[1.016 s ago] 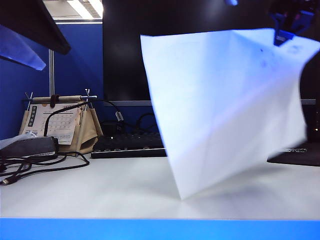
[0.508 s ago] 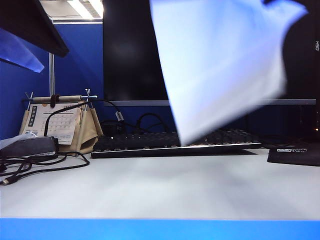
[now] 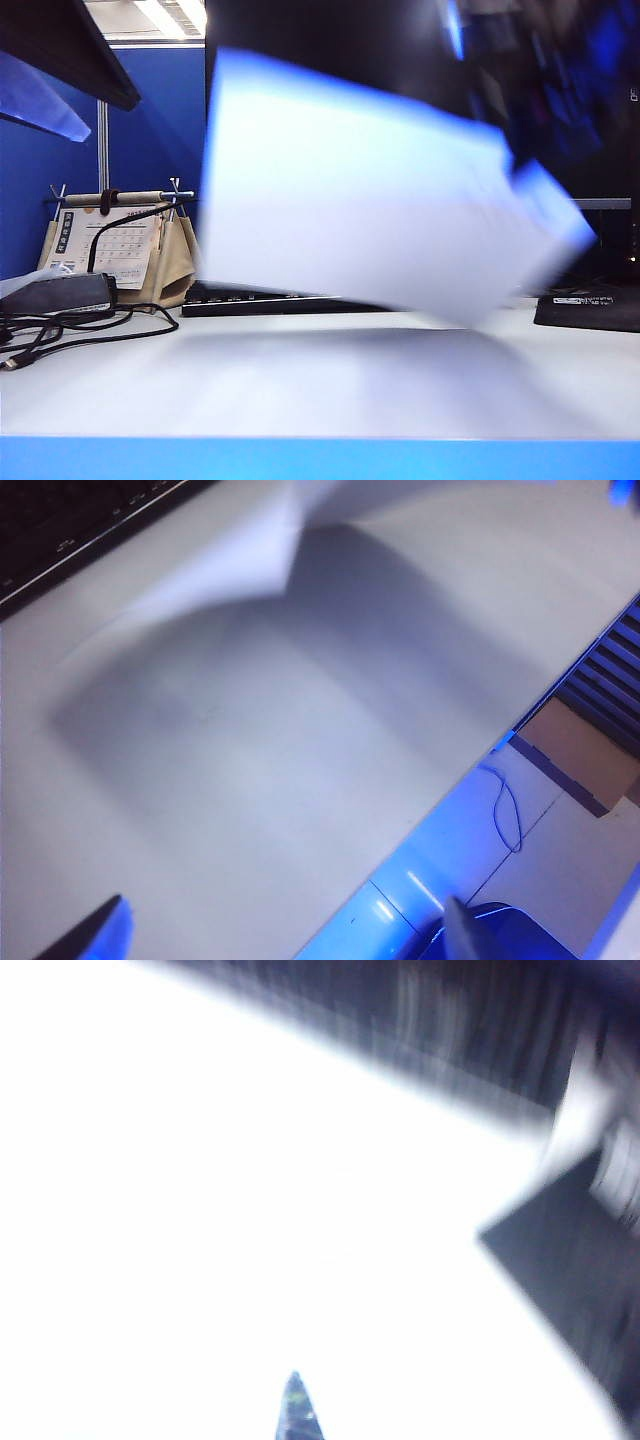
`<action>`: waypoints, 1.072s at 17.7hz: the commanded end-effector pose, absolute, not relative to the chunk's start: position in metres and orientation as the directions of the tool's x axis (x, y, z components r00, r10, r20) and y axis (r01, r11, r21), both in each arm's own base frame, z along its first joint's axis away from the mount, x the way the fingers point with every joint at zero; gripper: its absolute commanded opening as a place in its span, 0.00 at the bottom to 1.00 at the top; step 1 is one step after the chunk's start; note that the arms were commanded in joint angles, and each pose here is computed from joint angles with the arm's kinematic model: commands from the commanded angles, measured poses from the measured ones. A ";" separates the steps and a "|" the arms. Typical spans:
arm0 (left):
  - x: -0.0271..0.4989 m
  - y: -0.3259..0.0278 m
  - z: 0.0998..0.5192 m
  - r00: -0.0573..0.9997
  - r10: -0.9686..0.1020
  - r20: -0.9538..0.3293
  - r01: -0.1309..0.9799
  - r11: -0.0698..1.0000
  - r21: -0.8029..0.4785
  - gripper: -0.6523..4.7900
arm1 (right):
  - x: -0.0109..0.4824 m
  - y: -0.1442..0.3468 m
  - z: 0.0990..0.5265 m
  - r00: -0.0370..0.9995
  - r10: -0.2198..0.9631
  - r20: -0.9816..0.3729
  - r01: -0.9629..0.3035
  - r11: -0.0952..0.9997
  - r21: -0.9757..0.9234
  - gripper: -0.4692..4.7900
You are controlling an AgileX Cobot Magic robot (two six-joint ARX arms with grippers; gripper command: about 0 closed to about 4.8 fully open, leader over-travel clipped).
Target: Put a wrinkled paper upside down.
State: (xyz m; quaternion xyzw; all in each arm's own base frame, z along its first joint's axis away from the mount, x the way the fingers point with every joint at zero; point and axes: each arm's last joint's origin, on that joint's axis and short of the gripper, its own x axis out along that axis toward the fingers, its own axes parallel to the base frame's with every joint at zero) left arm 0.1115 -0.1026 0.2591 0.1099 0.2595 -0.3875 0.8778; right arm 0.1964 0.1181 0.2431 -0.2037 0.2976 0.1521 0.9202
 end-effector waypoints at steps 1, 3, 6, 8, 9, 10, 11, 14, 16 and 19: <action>0.112 -0.103 0.263 0.573 -0.631 -0.523 0.736 0.677 -0.009 0.87 | 0.184 0.110 0.206 0.722 0.110 -0.683 -0.385 0.885 -0.264 0.08; 0.113 -0.104 0.264 0.578 -0.635 -0.513 0.738 0.675 -0.005 0.87 | 0.183 0.109 0.200 0.700 0.124 -0.703 -0.396 0.886 -0.239 0.08; 0.113 -0.104 0.266 0.585 -0.641 -0.496 0.738 0.675 -0.003 0.87 | 0.181 0.112 0.197 0.642 0.218 -0.735 -0.477 0.865 -0.159 0.08; 0.113 -0.104 0.266 0.587 -0.643 -0.492 0.738 0.675 -0.002 0.87 | 0.181 0.114 0.190 0.588 0.244 -0.771 -0.511 0.851 -0.120 0.08; 0.113 -0.104 0.266 0.586 -0.642 -0.494 0.737 0.675 -0.003 0.87 | 0.180 0.114 0.183 0.554 0.244 -0.796 -0.520 0.848 -0.102 0.08; 0.113 -0.104 0.265 0.584 -0.640 -0.499 0.738 0.675 -0.004 0.87 | 0.180 0.114 0.172 0.524 0.219 -0.823 -0.512 0.853 -0.099 0.08; 0.113 -0.104 0.265 0.581 -0.638 -0.505 0.738 0.675 -0.004 0.87 | 0.179 0.113 0.162 0.495 0.200 -0.846 -0.512 0.853 -0.098 0.08; 0.112 -0.103 0.263 0.574 -0.633 -0.519 0.738 0.675 -0.007 0.87 | 0.178 0.112 0.150 0.462 0.170 -0.871 -0.495 0.864 -0.094 0.34; 0.112 -0.103 0.263 0.574 -0.632 -0.520 0.738 0.675 -0.006 0.87 | 0.180 0.113 0.152 0.478 0.180 -0.860 -0.490 0.867 -0.091 0.57; 0.112 -0.103 0.264 0.575 -0.633 -0.518 0.738 0.675 -0.006 0.87 | 0.180 0.115 0.154 0.472 0.202 -0.858 -0.501 0.863 -0.072 0.62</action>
